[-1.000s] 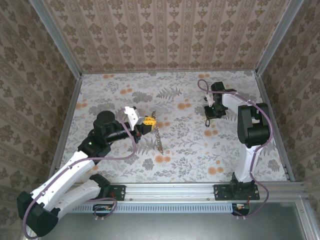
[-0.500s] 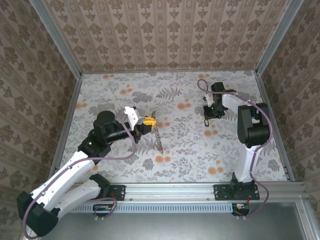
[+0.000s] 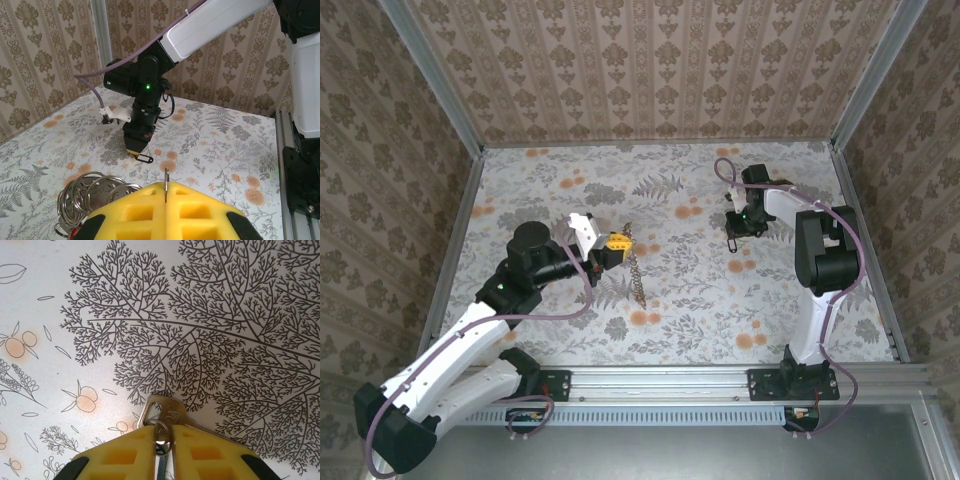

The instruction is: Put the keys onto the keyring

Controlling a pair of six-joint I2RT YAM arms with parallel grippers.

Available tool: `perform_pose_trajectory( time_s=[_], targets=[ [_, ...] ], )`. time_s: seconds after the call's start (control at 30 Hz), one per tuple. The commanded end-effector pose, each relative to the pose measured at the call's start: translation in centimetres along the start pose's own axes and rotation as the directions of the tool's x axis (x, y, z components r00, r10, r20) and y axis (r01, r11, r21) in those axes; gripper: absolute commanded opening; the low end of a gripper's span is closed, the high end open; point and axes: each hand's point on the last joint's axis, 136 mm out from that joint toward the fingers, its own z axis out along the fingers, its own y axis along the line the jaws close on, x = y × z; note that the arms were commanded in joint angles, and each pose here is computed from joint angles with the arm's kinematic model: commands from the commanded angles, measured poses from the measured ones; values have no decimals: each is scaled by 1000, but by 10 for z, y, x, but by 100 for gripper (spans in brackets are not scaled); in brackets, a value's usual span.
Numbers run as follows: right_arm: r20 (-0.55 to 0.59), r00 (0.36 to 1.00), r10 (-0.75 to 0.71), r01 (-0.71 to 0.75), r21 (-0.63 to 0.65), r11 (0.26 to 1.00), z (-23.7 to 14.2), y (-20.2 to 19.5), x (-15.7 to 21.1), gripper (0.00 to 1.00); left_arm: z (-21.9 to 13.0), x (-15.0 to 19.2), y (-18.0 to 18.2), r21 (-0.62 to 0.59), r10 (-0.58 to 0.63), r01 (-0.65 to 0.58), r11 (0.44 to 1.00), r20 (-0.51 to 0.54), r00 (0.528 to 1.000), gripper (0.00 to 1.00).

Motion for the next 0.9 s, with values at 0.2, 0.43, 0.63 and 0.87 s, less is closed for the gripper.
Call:
perform_pose_trajectory(
  time_s=[0.2,0.43,0.63,0.87],
  targets=[
    [39,999,-29,30,-26,999,-13,12,-5,20,-1,-12,-4,13,33,-33,999,45,998,0],
    [27,999,-30,31,-17,999,-8,11,-4,20,-1,-13,-5,14,35,-35,999,47,998,0],
    [29,999,-32,33,-15,999,-7,11,-5,19,-2,-13,-5,13,35,-36,999,48,998,0],
    [25,999,-33,33,-7,999,-6,9,-5,10,-3,-15,-7,12,41,-41,999,49,998,0]
  ],
)
